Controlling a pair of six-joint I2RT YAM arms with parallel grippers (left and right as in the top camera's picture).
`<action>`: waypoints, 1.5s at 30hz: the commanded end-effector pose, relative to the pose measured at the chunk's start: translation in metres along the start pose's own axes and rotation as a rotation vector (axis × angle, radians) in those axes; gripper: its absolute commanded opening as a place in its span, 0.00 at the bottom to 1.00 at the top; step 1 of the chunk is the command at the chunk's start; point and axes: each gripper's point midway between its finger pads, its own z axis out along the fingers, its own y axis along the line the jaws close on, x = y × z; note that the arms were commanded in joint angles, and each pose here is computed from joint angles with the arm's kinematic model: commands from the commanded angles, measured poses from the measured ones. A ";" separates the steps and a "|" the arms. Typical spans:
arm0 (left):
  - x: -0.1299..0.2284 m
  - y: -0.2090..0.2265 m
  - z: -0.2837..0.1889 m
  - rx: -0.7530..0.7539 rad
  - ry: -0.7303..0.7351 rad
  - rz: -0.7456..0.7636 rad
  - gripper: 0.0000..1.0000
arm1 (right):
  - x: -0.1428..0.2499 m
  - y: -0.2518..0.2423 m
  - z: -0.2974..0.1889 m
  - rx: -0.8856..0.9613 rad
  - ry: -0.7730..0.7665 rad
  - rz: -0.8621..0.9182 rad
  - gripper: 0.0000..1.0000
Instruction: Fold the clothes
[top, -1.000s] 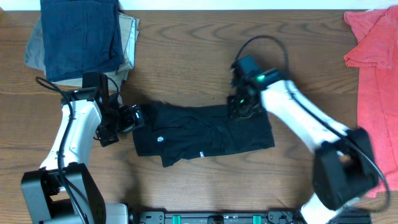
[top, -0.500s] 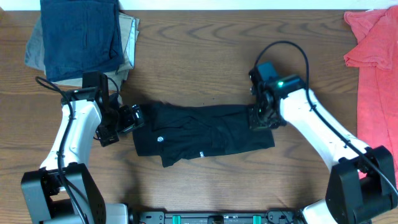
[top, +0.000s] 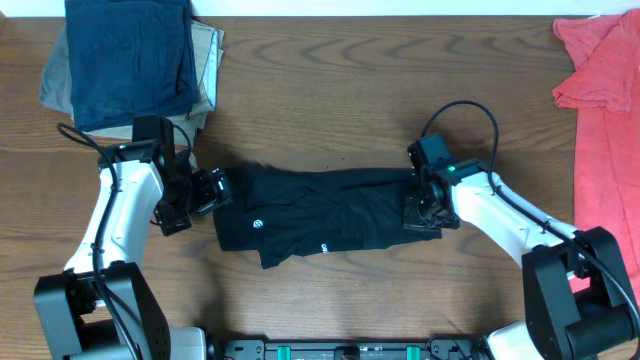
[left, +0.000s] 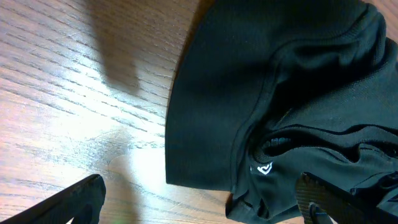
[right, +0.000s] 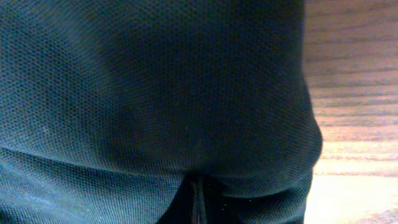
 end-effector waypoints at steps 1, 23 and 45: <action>0.004 0.000 0.001 0.006 0.014 0.004 0.98 | 0.005 -0.009 -0.003 0.041 0.051 0.034 0.01; -0.027 0.023 -0.008 0.168 -0.062 0.033 0.98 | -0.066 -0.098 -0.110 0.173 -0.050 0.239 0.99; -0.019 -0.002 0.054 0.411 0.126 0.176 0.98 | -0.069 -0.097 -0.109 0.144 -0.059 0.263 0.99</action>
